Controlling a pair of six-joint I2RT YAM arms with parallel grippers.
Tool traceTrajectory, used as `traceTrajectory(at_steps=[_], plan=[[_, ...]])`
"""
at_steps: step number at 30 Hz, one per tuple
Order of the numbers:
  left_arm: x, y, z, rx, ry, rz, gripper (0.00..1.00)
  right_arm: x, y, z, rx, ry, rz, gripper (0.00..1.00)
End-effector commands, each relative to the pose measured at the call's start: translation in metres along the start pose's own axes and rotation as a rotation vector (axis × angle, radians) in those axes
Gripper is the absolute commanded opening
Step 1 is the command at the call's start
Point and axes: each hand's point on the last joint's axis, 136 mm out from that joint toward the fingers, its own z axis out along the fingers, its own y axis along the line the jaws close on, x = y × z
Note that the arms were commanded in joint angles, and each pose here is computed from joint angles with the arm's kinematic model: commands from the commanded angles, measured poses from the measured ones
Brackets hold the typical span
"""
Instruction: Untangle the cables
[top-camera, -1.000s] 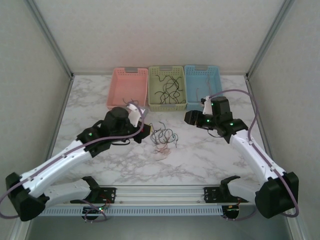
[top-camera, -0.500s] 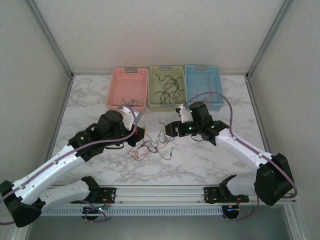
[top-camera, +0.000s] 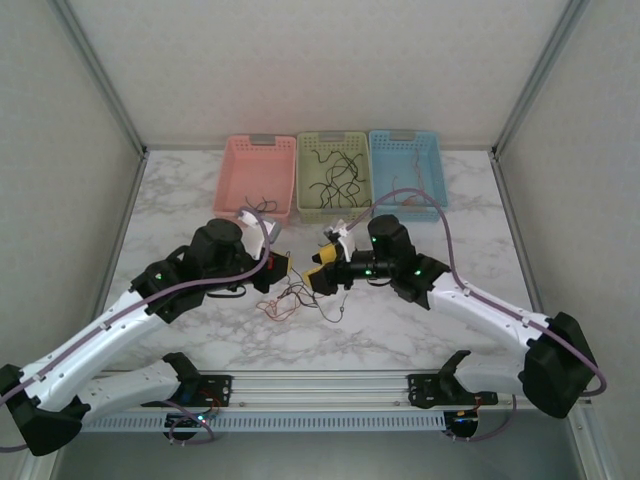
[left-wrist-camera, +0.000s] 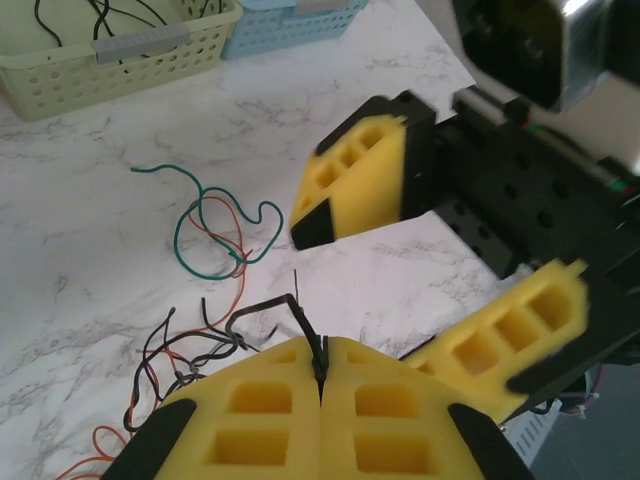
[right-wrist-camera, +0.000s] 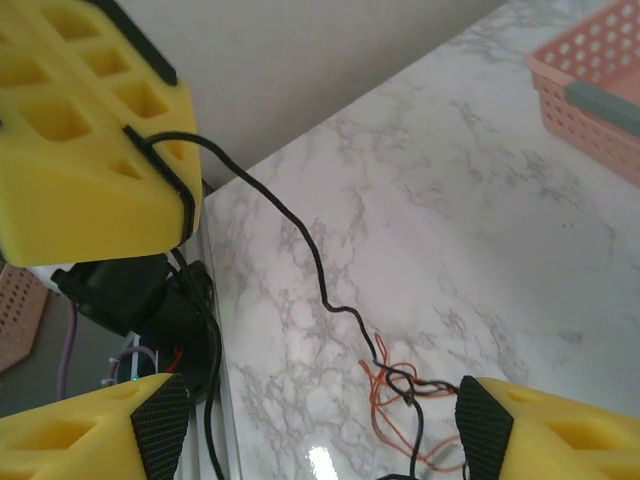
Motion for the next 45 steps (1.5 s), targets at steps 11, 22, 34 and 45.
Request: traceTrajectory(at_steps=[11,22,34,45], plan=[[-0.013,-0.027,-0.024,0.108,-0.036,-0.003,0.0,-0.01,-0.001,0.053,-0.07,-0.052,-0.155,0.61],[-0.014,-0.028,-0.027,0.116,-0.049,-0.008,0.0,-0.016,0.004,0.06,-0.116,-0.087,-0.139,0.01],[-0.023,0.043,-0.06,-0.266,-0.226,-0.136,0.87,-0.059,-0.025,0.006,0.173,-0.213,-0.088,0.0],[0.039,0.061,0.001,-0.198,-0.124,-0.241,0.98,-0.078,-0.043,-0.041,0.271,-0.284,0.026,0.0]])
